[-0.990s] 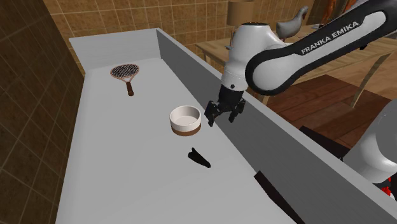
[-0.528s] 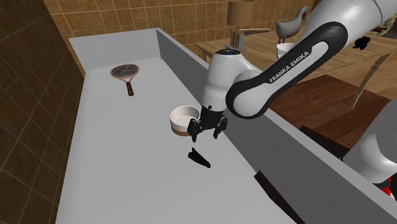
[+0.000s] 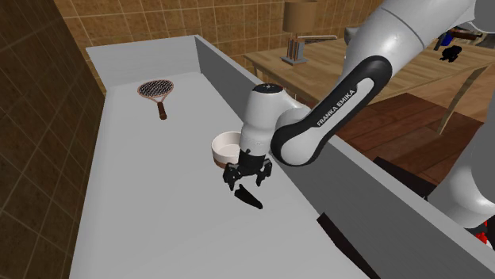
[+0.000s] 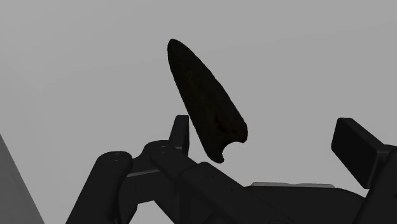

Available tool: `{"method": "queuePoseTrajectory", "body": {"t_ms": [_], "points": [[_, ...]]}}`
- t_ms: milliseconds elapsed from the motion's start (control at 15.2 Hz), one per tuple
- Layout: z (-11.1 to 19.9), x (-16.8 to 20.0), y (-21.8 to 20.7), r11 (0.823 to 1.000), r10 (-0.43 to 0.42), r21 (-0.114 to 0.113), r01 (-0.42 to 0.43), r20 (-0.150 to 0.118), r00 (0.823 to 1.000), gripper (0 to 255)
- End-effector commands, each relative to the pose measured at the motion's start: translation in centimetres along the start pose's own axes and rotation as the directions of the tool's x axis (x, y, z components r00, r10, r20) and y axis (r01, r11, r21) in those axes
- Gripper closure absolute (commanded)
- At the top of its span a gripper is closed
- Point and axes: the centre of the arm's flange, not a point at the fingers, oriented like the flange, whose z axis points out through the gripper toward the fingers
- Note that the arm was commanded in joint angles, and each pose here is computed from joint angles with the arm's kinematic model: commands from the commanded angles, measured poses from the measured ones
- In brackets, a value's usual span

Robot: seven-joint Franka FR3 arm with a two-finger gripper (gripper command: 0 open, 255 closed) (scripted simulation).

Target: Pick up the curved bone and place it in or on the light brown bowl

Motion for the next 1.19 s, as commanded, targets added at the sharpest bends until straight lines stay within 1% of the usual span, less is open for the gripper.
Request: {"method": "queuePoseTrajectory", "body": {"t_ms": [0,66,594,660,1122], "points": [[1.04,-0.03,-0.02,1.0,0.0,0.0,0.0,0.0,1.0,0],[1.87,-0.03,-0.02,1.0,0.0,0.0,0.0,0.0,1.0,0],[1.87,-0.03,-0.02,1.0,0.0,0.0,0.0,0.0,1.0,0],[1.87,-0.03,-0.02,1.0,0.0,0.0,0.0,0.0,1.0,255],[1.87,-0.03,-0.02,1.0,0.0,0.0,0.0,0.0,1.0,255]]}}
